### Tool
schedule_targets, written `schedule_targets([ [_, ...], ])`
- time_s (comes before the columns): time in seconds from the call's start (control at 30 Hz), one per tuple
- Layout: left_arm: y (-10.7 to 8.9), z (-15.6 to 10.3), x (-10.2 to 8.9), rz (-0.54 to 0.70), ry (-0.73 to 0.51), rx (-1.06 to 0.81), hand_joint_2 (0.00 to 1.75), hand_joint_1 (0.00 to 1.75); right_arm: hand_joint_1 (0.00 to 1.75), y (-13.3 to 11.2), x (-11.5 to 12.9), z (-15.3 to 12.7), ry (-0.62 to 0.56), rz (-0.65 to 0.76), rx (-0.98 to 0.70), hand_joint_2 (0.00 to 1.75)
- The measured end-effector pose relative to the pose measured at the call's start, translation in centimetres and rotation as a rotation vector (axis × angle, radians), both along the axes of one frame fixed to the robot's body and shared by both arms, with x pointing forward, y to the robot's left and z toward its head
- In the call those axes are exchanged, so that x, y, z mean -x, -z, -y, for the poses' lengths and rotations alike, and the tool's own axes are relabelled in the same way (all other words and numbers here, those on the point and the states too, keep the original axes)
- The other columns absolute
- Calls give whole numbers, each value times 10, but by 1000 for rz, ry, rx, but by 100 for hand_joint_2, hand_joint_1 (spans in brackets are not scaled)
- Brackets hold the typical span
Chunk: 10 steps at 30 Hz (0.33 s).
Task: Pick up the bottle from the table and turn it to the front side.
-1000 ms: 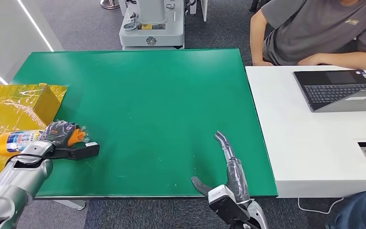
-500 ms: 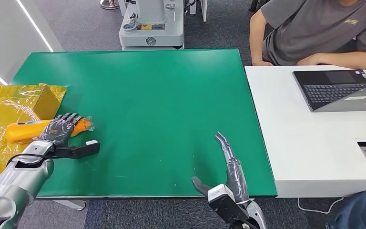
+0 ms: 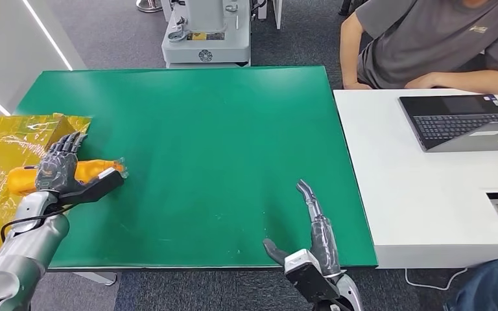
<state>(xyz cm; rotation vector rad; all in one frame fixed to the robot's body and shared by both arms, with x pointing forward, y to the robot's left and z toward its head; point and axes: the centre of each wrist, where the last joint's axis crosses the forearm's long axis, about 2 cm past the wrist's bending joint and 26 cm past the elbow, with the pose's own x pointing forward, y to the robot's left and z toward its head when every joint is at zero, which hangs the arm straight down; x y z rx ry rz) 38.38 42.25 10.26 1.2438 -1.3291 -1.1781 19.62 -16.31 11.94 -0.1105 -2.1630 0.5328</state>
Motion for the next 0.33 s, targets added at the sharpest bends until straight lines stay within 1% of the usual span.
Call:
schedule_targets([
  [0.07, -3, 3, -2, 81, 24, 55, 175, 0, 0, 0, 1, 0, 3, -3, -2, 175],
  [0.13, -11, 9, -6, 206, 48, 150, 175, 0, 0, 1, 1, 0, 9, -6, -6, 175],
  [0.2, -24, 18, -14, 326, 51, 297, 175, 0, 0, 1, 2, 0, 12, -7, -8, 175],
  [0.27, -38, 30, -20, 429, 61, 486, 175, 0, 0, 2, 2, 0, 12, -8, -8, 175],
  [0.3, -44, 37, -22, 467, 76, 587, 175, 0, 0, 2, 3, 0, 11, -7, -8, 175],
  [0.33, -47, 41, -23, 488, 86, 640, 175, 0, 0, 2, 3, 0, 10, -7, -8, 175],
])
